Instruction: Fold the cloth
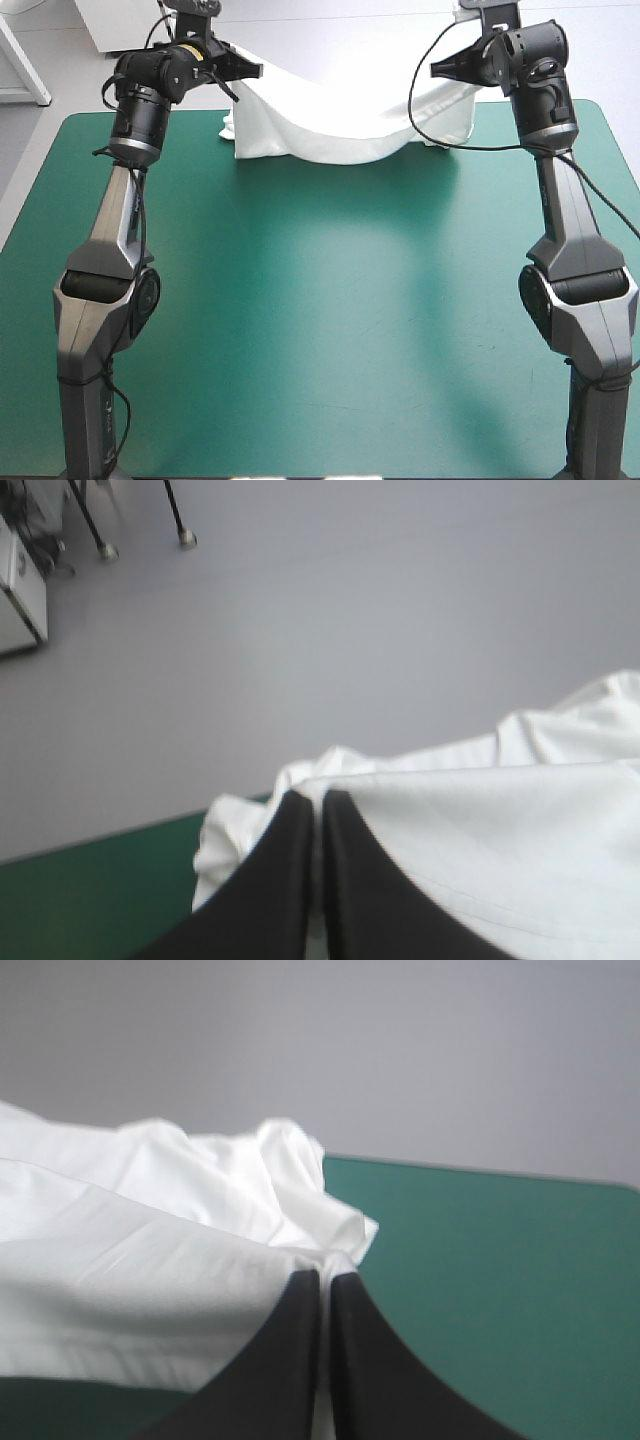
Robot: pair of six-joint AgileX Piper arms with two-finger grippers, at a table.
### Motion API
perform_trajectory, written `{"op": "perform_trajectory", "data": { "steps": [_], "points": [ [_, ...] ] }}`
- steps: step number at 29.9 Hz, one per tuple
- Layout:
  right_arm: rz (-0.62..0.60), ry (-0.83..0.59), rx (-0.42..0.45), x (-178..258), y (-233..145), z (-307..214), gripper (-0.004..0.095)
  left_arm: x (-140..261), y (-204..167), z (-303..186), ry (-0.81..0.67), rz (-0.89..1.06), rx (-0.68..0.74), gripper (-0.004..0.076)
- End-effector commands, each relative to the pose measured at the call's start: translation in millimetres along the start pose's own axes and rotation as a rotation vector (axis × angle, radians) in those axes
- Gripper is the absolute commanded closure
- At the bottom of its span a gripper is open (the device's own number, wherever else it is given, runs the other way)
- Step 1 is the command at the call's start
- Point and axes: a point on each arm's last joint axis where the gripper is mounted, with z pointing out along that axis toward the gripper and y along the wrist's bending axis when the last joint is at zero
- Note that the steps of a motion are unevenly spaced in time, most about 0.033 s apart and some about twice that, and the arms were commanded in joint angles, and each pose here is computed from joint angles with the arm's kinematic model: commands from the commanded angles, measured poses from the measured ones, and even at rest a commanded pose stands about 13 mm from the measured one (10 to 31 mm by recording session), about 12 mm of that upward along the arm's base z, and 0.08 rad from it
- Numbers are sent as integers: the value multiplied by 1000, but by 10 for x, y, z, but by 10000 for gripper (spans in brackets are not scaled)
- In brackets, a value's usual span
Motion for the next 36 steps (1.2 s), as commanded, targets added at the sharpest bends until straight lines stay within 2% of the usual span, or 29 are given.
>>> {"op": "perform_trajectory", "data": {
  "steps": [1, 8, 12, 19, 24, 32, 36],
  "points": [
    [22, 8, 20, -19, -166, -97, 908, -71, -2, -130, 4, -41, -3, 746],
    [2, 174, -36, 266, -79, 335, 908, 396, 25, 195, 308, -76, -45, 746],
    [14, 297, -66, 507, -16, 518, 908, 528, 93, 198, 426, -89, -131, 746],
    [13, 441, -73, 853, 15, 604, 908, 911, 38, 314, 600, -153, -113, 746],
    [14, 478, -56, 1130, 3, 578, 908, 1193, -14, 152, 561, -188, -111, 746],
    [49, 510, -65, 1812, -5, 259, 908, 1996, -152, -759, 516, -191, -82, 746],
    [46, 550, -68, 2180, -49, -88, 908, 2225, -196, -1227, 514, -194, -80, 746]
  ]
}}
